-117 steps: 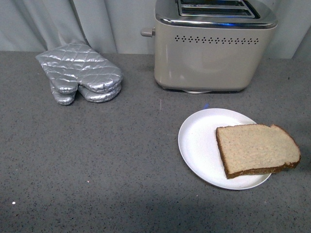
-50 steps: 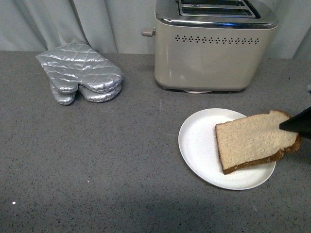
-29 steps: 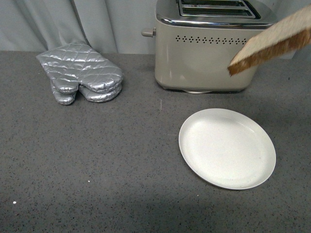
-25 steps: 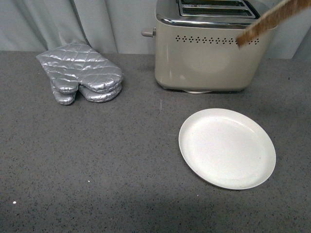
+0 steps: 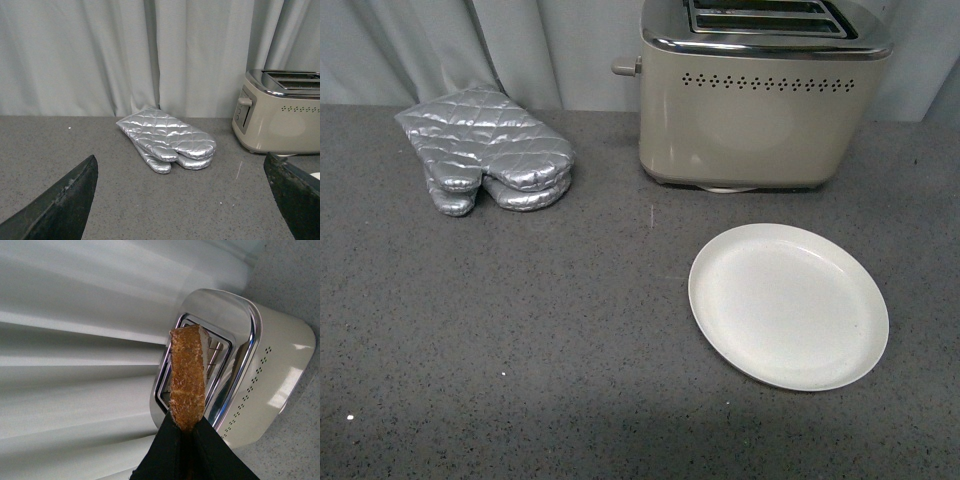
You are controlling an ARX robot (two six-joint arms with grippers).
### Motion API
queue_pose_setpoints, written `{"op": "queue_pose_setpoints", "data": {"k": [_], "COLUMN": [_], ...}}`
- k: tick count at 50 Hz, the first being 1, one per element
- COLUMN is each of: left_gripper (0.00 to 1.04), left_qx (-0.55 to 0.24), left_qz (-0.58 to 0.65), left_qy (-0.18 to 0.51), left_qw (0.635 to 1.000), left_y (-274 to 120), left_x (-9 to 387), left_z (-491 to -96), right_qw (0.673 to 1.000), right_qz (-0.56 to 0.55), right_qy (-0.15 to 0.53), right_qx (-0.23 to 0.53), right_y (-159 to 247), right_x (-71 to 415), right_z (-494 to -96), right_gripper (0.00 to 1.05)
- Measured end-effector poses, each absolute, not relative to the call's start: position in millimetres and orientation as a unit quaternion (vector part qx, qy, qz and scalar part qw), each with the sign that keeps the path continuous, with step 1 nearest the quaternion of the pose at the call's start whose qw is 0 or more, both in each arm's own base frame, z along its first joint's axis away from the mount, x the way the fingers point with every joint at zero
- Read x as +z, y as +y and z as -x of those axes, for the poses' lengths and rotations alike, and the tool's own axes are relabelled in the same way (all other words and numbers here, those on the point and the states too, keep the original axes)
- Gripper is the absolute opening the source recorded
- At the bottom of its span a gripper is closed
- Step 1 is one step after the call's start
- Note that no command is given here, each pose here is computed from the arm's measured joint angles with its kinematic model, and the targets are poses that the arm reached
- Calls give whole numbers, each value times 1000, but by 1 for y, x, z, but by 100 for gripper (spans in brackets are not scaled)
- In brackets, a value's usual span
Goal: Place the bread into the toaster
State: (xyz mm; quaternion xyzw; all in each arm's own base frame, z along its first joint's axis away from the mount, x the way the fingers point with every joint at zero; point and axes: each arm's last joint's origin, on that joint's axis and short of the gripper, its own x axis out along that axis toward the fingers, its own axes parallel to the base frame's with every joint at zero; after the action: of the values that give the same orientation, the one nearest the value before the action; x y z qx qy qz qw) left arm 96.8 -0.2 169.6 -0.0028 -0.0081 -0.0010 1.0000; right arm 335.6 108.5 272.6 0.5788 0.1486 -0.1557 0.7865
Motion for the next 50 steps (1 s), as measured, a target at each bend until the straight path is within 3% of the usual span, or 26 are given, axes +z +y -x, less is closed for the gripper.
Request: {"op": "queue_pose_setpoints", "data": {"k": [22,45,50], "left_gripper": [98,98,98], "left_qx": [-1,-1,-1], "left_qz": [3,3,3], "left_qy": [-8,-8,-8], "left_qw": [1000,1000,1000], "left_y": [0,0,0], "left_x": [170,170,170], "left_z": [-97,-97,-97], "right_qw": [762,759,780], "right_qz": [-594,-580,-565], "right_qy": [167,192,174], "right_qx": [-195,-226,-204], "right_y": [146,151,152], "right_x": [256,240,245], "right_z": [-379,-395,-403], "right_gripper": [1,1,17]}}
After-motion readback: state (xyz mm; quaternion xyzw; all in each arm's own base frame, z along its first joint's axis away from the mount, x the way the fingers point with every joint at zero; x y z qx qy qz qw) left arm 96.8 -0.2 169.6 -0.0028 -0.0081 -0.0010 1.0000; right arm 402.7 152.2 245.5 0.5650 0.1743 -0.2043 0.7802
